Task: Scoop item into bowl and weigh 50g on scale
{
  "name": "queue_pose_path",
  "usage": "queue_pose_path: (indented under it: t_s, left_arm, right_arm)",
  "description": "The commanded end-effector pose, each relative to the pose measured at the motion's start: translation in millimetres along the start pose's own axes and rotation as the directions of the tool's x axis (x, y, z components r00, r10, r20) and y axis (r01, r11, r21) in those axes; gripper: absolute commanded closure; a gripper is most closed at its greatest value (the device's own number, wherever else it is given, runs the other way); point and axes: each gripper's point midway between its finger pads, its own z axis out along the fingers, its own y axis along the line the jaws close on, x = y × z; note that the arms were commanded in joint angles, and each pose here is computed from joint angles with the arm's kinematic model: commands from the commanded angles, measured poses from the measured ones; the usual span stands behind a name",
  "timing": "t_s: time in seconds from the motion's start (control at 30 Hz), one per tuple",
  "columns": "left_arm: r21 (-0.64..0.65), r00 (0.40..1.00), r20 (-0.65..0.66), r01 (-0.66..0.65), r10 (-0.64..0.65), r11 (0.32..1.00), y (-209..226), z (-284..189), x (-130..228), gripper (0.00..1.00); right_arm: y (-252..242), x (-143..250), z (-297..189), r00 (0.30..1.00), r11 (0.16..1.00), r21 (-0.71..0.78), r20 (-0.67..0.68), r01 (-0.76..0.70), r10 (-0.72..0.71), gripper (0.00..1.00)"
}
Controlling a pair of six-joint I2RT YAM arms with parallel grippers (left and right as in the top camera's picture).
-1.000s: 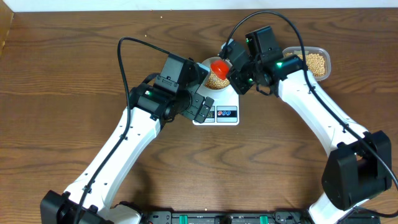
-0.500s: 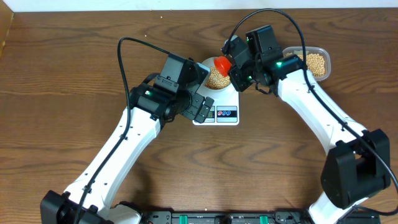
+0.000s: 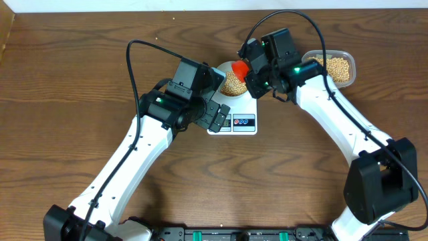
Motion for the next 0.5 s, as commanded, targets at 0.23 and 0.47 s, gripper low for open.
queue_pose_path:
  t_s: [0.23, 0.47]
  left_arm:
    - [0.000, 1.000, -0.008, -0.002, 0.002, 1.000, 1.1, 1.7, 1.2, 0.02]
    - [0.000, 1.000, -0.008, -0.002, 0.002, 1.000, 1.2, 1.7, 1.2, 0.03]
  right_arm:
    - [2.0, -0.6, 2.2, 1.000, 1.000, 0.007, -0.005, -0.009, 0.009, 0.99]
    - [9.2, -2.7, -7.5, 1.000, 1.000, -0.025, 0.004, -0.014, 0.015, 0.99]
